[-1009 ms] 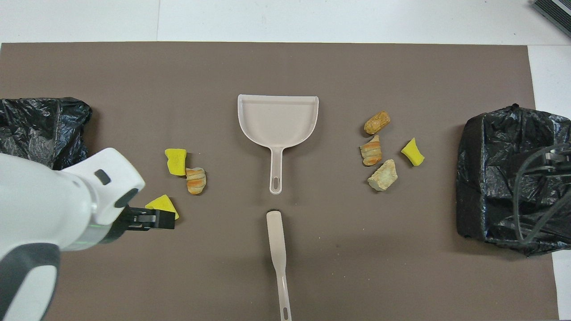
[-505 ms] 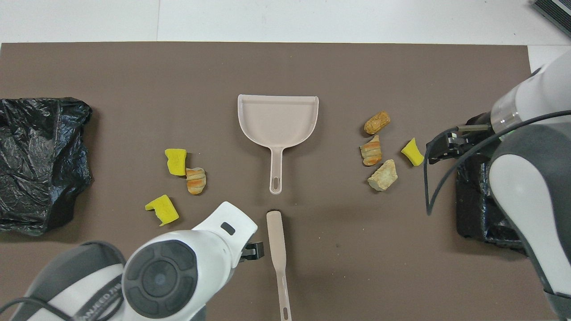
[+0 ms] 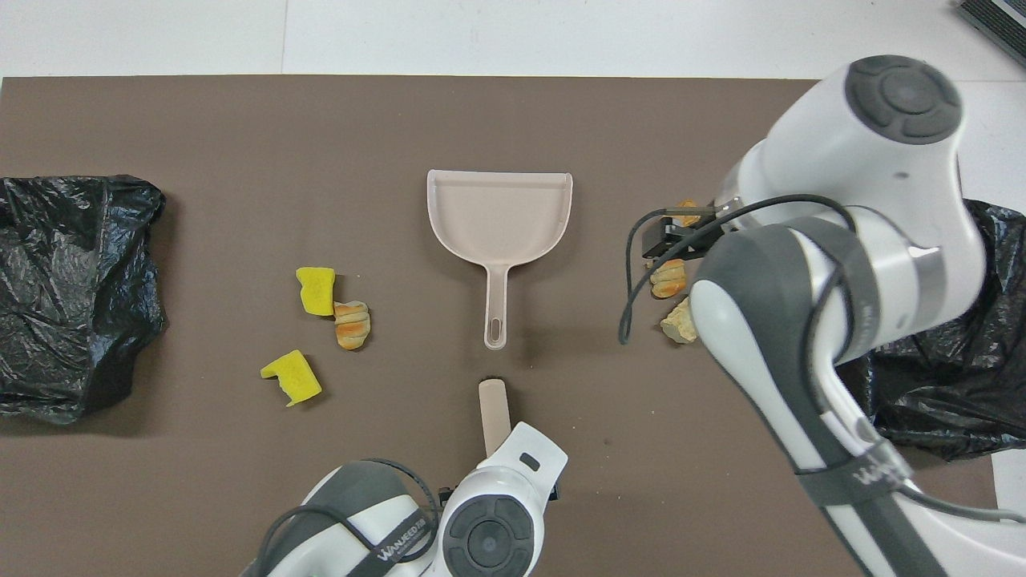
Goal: Sweep and dump trash in bin
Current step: 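Reach the left gripper to the brush while the right gripper reaches the dustpan, then grasp the dustpan handle with the right gripper and lift it, then place the dustpan near the debris while the left gripper grasps the brush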
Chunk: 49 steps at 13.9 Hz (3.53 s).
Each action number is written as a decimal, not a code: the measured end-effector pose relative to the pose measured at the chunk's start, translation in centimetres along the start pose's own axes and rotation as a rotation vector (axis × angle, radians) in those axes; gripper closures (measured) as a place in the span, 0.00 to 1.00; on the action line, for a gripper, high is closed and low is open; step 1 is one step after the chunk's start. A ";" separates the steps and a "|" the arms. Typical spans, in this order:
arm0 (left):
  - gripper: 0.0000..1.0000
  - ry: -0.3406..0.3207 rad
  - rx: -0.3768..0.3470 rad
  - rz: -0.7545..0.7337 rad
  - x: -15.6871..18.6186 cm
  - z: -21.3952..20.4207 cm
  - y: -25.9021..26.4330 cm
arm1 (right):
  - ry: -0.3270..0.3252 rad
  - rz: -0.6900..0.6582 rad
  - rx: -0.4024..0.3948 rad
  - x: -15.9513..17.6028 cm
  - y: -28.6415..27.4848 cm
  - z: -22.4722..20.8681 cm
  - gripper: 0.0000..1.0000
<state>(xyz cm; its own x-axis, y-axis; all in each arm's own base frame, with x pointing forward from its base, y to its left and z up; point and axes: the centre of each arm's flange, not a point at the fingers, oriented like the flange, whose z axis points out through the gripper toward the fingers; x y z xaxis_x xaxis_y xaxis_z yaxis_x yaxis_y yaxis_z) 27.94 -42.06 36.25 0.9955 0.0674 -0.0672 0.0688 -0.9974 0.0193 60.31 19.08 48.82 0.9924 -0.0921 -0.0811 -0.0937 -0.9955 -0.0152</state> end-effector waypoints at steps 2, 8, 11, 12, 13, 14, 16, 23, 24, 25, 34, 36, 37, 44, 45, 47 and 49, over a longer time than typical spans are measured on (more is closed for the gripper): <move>0.00 -0.005 0.009 0.013 -0.9 0.6 0.3 | 0.011 0.026 0.004 0.4 -3.1 2.7 0.00; 0.00 -0.033 0.027 0.035 -3.4 1.8 0.1 | 0.037 0.134 0.078 -0.5 -9.9 5.8 0.00; 0.00 -0.043 0.032 0.030 -4.0 2.3 0.0 | 0.063 0.128 0.144 -0.7 -12.1 6.3 0.00; 0.04 -0.044 0.034 0.032 -4.1 2.3 0.0 | 0.057 0.129 0.150 -1.1 -13.4 7.2 0.00; 0.04 -0.044 0.034 0.033 -4.2 2.3 0.1 | 0.066 0.135 0.160 -1.5 -15.0 8.2 0.00; 0.11 -0.045 0.034 0.034 -4.2 2.3 0.1 | 0.073 0.138 0.167 -2.0 -16.5 9.3 0.00; 0.39 -0.046 0.036 0.036 -4.2 2.4 0.1 | 0.066 0.127 0.162 -2.6 -18.4 11.7 0.00; 0.74 -0.057 0.052 0.072 -4.4 2.4 -0.1 | 0.028 0.123 0.126 -3.0 -18.5 14.8 0.36; 0.74 -0.063 0.061 0.073 -4.4 2.4 -0.3 | 0.026 0.122 0.125 -3.1 -18.5 14.9 0.45; 0.74 -0.072 0.075 0.078 -4.5 2.2 -0.5 | 0.026 0.119 0.125 -3.1 -18.6 14.8 0.59; 0.74 -0.157 0.175 0.093 -3.8 -0.7 -4.2 | 0.071 -0.100 0.126 -2.3 -17.2 12.8 0.67; 0.74 -0.169 0.174 0.056 -2.0 -1.9 -6.0 | 0.070 -0.149 0.121 -1.6 -15.0 10.4 0.67; 0.74 -0.172 0.165 0.029 -0.7 -2.8 -7.2 | 0.059 -0.178 0.113 -1.5 -13.7 9.2 0.67; 0.74 -0.230 0.122 -0.290 9.5 -10.2 -22.1 | -0.070 -0.545 0.060 -2.7 -9.1 5.8 0.67; 0.74 -0.239 0.115 -0.339 10.7 -10.1 -24.3 | -0.090 -0.599 0.057 -2.9 -8.9 5.9 0.67; 0.74 -0.260 0.102 -0.371 12.0 -9.5 -27.7 | -0.109 -0.664 0.055 -3.1 -8.7 6.2 0.67; 0.74 -0.289 0.092 -0.351 12.3 -8.4 -30.3 | -0.116 -0.788 0.049 -3.2 -8.3 6.6 0.67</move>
<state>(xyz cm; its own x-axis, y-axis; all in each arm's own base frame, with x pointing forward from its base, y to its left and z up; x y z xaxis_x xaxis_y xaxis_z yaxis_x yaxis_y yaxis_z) 38.62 -10.81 43.26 0.8529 0.4054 -0.3291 0.3797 -0.9141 -0.1421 57.40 27.81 42.60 0.7538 0.6437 -0.1318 0.6257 -0.7645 -0.1552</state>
